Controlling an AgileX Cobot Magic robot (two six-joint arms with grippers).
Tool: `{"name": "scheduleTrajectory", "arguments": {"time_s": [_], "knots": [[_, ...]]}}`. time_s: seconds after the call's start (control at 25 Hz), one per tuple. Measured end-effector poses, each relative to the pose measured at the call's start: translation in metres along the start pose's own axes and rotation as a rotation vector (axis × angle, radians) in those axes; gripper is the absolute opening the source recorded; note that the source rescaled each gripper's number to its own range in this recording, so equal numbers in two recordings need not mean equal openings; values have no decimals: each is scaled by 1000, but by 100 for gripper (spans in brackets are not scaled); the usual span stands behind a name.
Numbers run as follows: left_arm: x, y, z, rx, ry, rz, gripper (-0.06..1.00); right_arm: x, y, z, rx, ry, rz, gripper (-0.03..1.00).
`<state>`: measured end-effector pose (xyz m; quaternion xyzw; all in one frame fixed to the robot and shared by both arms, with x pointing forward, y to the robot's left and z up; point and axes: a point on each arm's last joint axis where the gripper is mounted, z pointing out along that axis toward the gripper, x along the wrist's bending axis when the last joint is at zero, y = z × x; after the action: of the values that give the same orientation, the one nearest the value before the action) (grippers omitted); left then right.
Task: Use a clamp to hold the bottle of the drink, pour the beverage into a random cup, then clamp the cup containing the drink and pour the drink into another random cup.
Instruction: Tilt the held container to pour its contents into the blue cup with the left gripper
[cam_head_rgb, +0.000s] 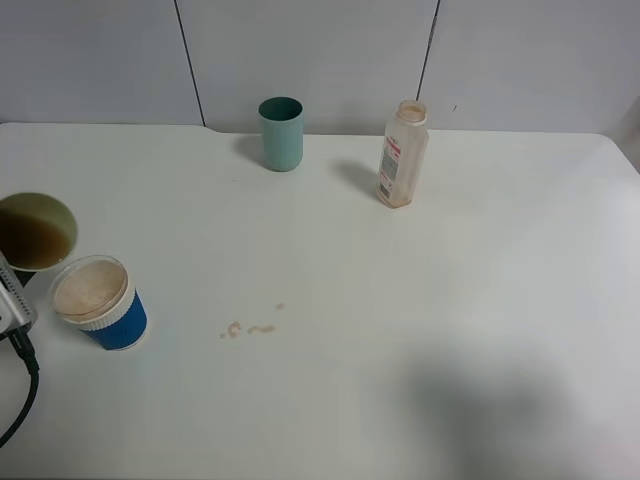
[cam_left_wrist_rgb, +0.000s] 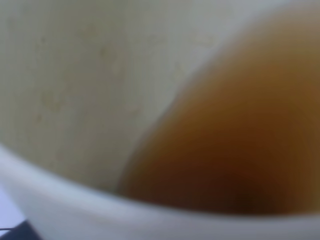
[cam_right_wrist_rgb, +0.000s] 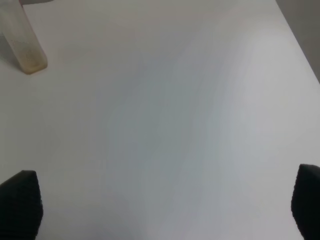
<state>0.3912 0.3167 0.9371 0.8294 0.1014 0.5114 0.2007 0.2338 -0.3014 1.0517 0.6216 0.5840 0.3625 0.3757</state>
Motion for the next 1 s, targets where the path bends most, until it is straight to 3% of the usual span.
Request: {"name": "scheduleTrajectory", "arguments": {"time_s": [1.0], "knots": [[1,-1,0,14,11,141,1,0,0,0,0,0,0,100]]}}
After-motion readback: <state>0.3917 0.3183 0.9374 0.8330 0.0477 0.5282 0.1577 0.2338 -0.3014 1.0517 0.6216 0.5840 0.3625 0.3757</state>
